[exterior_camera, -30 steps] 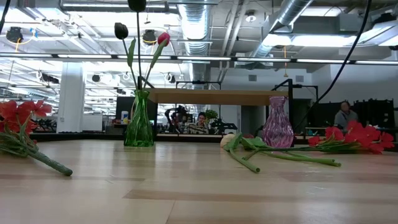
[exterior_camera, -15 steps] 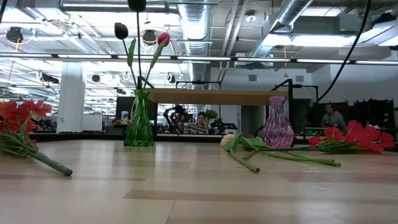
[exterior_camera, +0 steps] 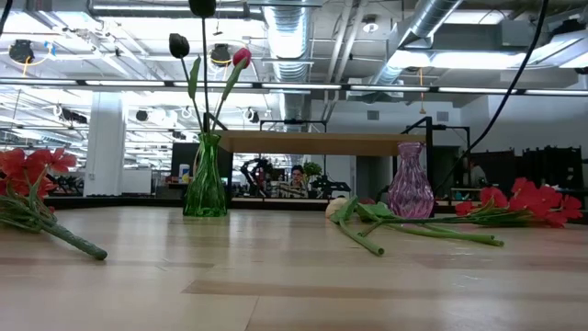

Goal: Pick and place flowers into a vace then onto a shelf
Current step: Put the left yellow tulip into the green vase

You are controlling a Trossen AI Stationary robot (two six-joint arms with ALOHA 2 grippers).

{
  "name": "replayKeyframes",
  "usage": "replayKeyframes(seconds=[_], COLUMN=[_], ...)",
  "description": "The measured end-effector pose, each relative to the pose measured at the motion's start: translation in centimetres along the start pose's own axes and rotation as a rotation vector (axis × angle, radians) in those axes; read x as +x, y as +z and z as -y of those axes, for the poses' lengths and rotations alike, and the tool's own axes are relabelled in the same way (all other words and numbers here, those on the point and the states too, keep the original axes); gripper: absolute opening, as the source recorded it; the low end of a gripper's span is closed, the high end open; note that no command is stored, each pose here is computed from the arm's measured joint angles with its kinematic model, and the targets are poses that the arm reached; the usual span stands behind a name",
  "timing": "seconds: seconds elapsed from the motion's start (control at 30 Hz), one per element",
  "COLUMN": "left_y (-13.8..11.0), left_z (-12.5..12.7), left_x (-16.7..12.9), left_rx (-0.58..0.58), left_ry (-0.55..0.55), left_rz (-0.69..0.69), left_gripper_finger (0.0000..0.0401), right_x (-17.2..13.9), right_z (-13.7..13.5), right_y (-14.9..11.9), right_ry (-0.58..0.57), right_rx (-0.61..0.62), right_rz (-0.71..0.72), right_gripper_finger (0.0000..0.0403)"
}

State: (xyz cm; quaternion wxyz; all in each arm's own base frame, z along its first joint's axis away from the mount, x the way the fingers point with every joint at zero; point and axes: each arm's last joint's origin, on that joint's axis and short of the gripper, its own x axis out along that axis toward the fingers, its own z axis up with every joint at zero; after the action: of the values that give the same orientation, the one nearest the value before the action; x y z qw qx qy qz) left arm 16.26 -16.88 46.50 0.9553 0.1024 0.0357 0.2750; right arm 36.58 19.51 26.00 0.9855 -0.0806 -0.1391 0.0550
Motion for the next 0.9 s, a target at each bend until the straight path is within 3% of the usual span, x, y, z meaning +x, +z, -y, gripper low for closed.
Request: replayKeyframes(seconds=[0.3,0.9], left_y=[0.8,1.0], left_z=[-4.1,-4.4], left_x=[2.7,4.1], left_rx=[-0.129,-0.214], left_ry=[0.037,-0.032], left_rz=[-0.007,0.006], left_gripper_finger=[0.0,0.0], right_x=[0.0,0.0], right_z=[0.0,0.0], right_y=[0.0,0.0], right_ry=[0.0,0.0], right_rx=[0.001,-0.001], right_rz=[0.001,-0.003], right_gripper_finger=[0.0204,0.0196])
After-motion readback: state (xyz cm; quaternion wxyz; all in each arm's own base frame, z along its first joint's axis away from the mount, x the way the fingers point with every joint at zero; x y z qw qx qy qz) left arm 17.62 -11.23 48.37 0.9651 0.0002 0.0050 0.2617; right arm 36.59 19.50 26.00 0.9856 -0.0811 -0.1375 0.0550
